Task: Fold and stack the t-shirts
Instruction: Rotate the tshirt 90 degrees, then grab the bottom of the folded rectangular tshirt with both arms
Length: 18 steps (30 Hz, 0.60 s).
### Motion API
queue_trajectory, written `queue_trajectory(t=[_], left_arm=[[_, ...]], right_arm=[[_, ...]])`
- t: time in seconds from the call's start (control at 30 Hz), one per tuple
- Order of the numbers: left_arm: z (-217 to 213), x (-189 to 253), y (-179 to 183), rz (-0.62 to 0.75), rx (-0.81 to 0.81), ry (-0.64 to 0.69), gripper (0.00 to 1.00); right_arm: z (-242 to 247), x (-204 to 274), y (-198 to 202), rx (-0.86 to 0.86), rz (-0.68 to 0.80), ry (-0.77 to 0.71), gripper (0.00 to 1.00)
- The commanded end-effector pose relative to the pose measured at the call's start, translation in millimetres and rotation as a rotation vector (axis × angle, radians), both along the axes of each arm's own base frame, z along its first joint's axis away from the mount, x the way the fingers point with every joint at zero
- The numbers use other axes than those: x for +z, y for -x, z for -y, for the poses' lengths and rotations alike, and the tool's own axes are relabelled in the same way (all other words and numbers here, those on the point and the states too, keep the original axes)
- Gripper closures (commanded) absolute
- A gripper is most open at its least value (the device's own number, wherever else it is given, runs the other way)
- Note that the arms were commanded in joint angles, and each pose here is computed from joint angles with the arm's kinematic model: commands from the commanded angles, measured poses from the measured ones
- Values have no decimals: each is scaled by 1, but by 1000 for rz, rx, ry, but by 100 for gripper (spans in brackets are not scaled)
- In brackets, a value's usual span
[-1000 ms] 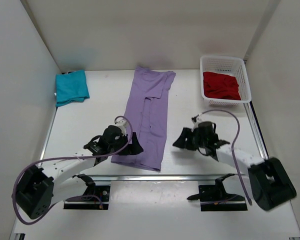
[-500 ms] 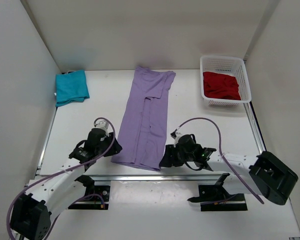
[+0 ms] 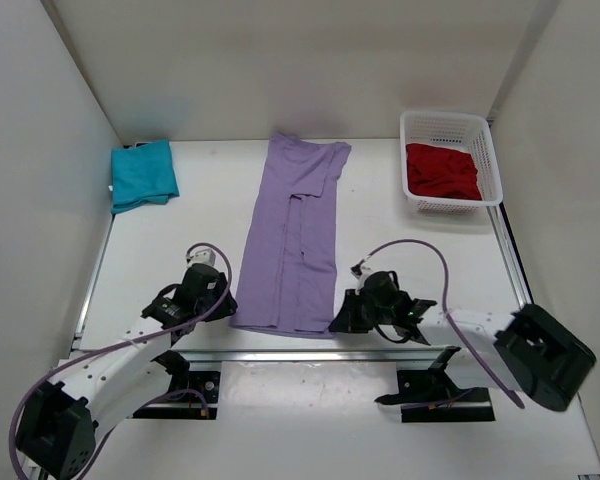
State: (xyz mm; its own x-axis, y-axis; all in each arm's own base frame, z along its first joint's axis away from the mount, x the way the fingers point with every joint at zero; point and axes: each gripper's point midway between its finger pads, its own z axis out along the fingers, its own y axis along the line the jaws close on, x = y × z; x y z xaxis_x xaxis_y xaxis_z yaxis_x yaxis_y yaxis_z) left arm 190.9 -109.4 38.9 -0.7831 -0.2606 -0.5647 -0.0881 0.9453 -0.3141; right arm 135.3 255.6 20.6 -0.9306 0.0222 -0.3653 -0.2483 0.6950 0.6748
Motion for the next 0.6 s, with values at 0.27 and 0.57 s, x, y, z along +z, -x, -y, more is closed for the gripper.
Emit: queue_trajectory(t=[0.27, 0.57], left_arm=[[33, -28, 41, -113, -140, 112, 38], [64, -30, 57, -126, -168, 287, 46]], right_arm=[[67, 5, -7, -129, 56, 46, 100], [48, 2, 3, -56, 48, 44, 100]])
